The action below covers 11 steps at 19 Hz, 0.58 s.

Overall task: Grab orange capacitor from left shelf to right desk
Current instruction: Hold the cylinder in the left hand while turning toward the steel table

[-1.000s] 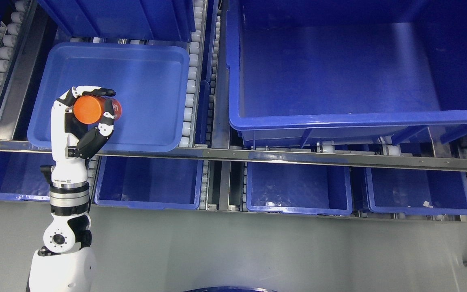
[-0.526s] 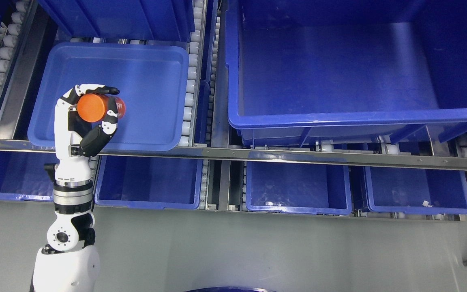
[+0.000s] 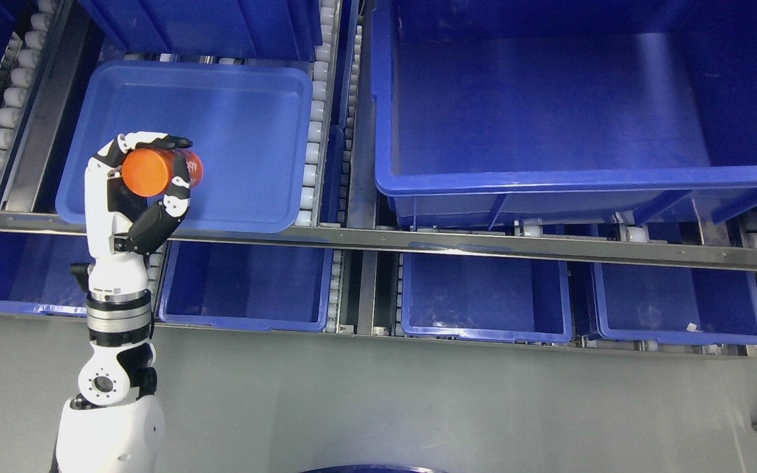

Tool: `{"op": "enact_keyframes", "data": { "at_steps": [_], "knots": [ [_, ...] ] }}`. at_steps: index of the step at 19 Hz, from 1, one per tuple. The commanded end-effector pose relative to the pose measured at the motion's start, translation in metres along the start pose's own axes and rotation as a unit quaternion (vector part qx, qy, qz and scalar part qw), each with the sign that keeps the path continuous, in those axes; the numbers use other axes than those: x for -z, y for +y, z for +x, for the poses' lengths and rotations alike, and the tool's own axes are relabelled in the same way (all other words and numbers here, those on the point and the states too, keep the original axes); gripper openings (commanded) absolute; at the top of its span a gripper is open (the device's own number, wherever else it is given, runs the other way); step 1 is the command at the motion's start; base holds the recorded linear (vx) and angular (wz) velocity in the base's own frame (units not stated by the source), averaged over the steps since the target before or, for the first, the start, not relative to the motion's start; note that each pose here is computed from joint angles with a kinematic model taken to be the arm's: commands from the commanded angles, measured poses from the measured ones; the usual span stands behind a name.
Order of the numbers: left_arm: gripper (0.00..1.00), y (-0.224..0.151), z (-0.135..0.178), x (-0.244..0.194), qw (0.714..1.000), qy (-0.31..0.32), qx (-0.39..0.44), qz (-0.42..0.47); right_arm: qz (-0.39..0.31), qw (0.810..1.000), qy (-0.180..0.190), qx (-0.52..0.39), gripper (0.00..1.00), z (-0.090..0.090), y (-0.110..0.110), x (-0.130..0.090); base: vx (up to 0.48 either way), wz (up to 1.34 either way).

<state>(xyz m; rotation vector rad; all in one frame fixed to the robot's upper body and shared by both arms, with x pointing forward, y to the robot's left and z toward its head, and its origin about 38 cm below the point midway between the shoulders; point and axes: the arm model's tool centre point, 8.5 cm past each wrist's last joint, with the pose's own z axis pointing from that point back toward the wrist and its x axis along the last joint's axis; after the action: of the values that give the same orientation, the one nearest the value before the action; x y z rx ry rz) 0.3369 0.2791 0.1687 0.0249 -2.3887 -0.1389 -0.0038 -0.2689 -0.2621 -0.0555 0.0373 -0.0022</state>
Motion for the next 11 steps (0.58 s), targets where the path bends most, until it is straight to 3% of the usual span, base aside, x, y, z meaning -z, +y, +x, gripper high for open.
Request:
{"op": "enact_keyframes", "data": {
  "at_steps": [1,11],
  "knots": [
    [0.04,0.0054,0.0028,0.0068,1.000,-0.010,0.009,-0.010,-0.008,1.000,-0.010,0.005,1.00,0.0028,-0.0114,0.0001,-0.059,0.08],
    [0.03,0.0051,0.0027,0.0068,1.000,-0.010,0.009,-0.010,-0.008,1.000,-0.010,0.005,1.00,0.0028,-0.0114,0.0001,-0.052,-0.01]
  ]
}}
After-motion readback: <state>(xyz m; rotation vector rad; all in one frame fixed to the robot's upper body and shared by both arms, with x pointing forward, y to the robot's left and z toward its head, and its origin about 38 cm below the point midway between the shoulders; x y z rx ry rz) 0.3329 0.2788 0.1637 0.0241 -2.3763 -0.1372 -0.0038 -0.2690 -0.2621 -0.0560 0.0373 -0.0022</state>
